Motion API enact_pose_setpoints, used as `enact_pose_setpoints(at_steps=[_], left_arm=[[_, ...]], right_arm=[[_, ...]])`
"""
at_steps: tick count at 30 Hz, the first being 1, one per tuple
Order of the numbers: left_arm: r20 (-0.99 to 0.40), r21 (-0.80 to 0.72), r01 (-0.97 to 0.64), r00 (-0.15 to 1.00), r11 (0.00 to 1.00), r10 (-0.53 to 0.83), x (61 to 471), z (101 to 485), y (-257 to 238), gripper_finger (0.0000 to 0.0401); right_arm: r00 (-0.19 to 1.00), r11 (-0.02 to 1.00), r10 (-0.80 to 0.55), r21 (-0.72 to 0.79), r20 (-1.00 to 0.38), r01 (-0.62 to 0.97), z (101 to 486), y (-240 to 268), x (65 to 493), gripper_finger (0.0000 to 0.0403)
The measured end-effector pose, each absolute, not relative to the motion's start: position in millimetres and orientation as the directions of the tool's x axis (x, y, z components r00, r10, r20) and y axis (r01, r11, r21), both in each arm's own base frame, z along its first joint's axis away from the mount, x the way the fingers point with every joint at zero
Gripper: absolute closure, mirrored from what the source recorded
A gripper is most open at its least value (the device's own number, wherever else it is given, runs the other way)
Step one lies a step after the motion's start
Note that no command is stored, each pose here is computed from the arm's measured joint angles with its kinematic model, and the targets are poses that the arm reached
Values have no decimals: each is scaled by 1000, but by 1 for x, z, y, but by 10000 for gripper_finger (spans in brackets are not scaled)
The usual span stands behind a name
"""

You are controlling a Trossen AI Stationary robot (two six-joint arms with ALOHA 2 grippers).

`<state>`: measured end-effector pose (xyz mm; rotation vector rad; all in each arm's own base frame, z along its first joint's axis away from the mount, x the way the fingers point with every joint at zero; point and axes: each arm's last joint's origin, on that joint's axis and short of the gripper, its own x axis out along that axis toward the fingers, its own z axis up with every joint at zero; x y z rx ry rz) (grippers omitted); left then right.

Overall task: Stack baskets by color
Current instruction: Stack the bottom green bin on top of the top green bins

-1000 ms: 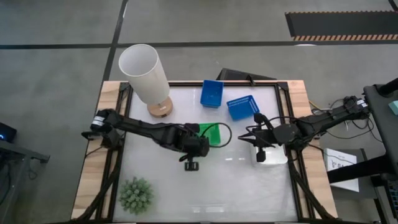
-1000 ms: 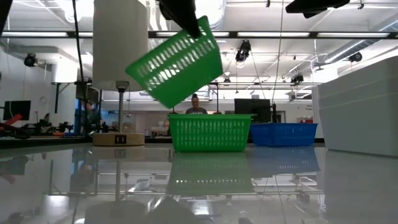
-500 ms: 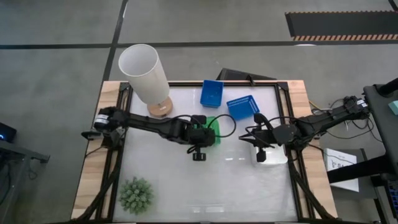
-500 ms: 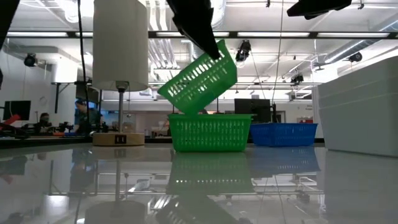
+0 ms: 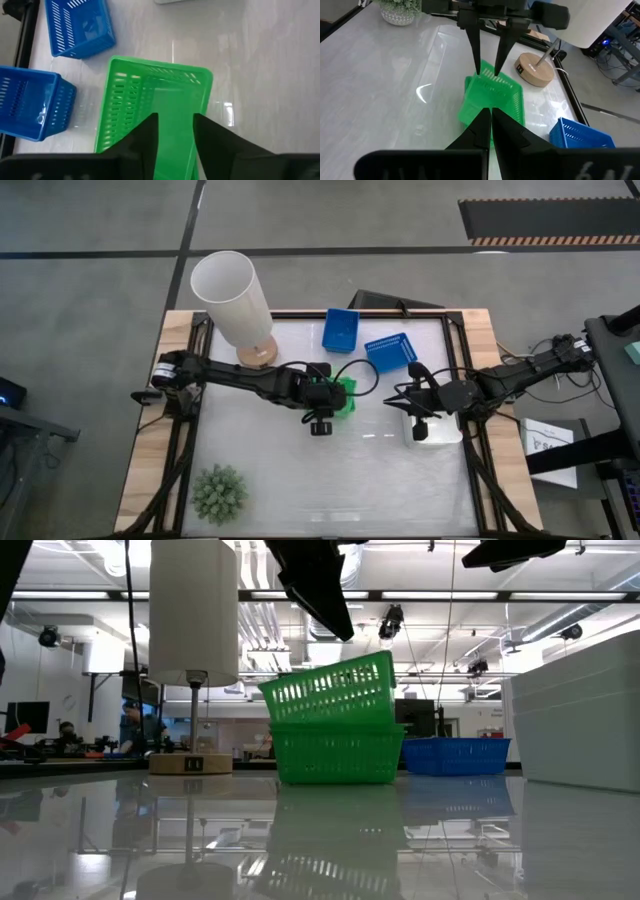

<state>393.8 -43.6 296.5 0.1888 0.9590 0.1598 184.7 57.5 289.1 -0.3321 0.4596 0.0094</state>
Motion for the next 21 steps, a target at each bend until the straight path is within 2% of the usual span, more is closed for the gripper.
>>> enact_pose_setpoints(at_steps=[5,11,15,21], left_arm=[[-800,232,-38,561,972,213,393,297,-44,265],[-849,129,191,528,973,9,380,306,-49,251],[-860,141,203,511,969,18,377,302,-46,251],[-861,143,175,507,974,35,379,274,-36,251]], right_arm=[[895,948,-66,-307,-442,-81,289,57,184,394],[888,950,-69,-301,-455,-80,287,57,184,394],[887,952,-69,-296,-456,-78,287,57,184,394],[886,952,-69,-297,-458,-79,287,57,184,394]])
